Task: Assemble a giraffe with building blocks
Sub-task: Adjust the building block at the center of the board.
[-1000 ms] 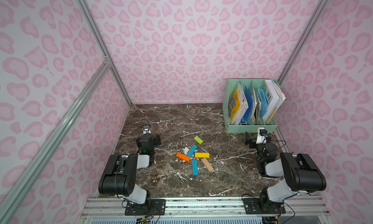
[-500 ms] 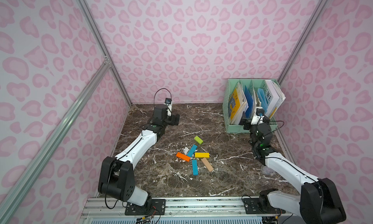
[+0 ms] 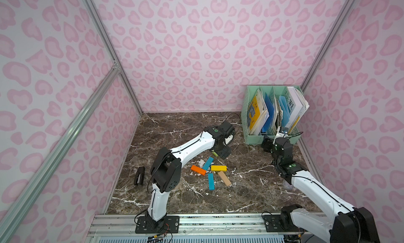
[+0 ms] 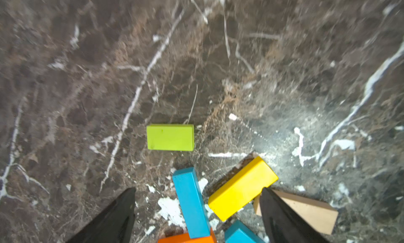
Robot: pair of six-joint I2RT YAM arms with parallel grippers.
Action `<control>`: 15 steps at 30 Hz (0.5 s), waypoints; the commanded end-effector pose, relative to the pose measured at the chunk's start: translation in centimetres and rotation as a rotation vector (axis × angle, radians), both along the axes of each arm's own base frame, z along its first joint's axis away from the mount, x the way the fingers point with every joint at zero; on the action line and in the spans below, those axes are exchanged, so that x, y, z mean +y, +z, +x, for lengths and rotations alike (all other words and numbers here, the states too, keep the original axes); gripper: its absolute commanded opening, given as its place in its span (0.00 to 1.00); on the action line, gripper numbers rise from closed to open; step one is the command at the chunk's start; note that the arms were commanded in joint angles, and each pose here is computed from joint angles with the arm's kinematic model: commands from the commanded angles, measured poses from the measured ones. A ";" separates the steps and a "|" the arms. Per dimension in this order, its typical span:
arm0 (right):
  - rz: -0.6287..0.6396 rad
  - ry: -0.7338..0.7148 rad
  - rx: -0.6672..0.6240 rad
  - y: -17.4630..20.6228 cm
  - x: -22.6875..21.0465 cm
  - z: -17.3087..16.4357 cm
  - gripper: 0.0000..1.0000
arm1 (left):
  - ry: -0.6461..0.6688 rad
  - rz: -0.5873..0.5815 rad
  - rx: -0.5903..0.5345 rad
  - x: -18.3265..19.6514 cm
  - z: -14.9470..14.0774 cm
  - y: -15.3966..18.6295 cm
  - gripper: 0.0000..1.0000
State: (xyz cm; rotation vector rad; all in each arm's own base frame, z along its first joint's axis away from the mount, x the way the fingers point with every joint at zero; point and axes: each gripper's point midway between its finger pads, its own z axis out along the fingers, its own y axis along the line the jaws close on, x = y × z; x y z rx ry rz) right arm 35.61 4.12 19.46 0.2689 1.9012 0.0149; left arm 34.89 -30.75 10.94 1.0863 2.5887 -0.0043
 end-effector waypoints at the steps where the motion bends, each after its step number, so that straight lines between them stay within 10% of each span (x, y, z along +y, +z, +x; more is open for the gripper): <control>1: 0.026 -0.038 0.008 -1.4 -0.6 -0.7 0.81 | 0.043 0.064 0.079 1.1 -1.1 -1.7 0.92; 15: 0.055 0.010 -0.012 -2.9 -0.1 -2.2 0.78 | 0.079 0.040 0.139 -0.2 1.9 -6.5 0.90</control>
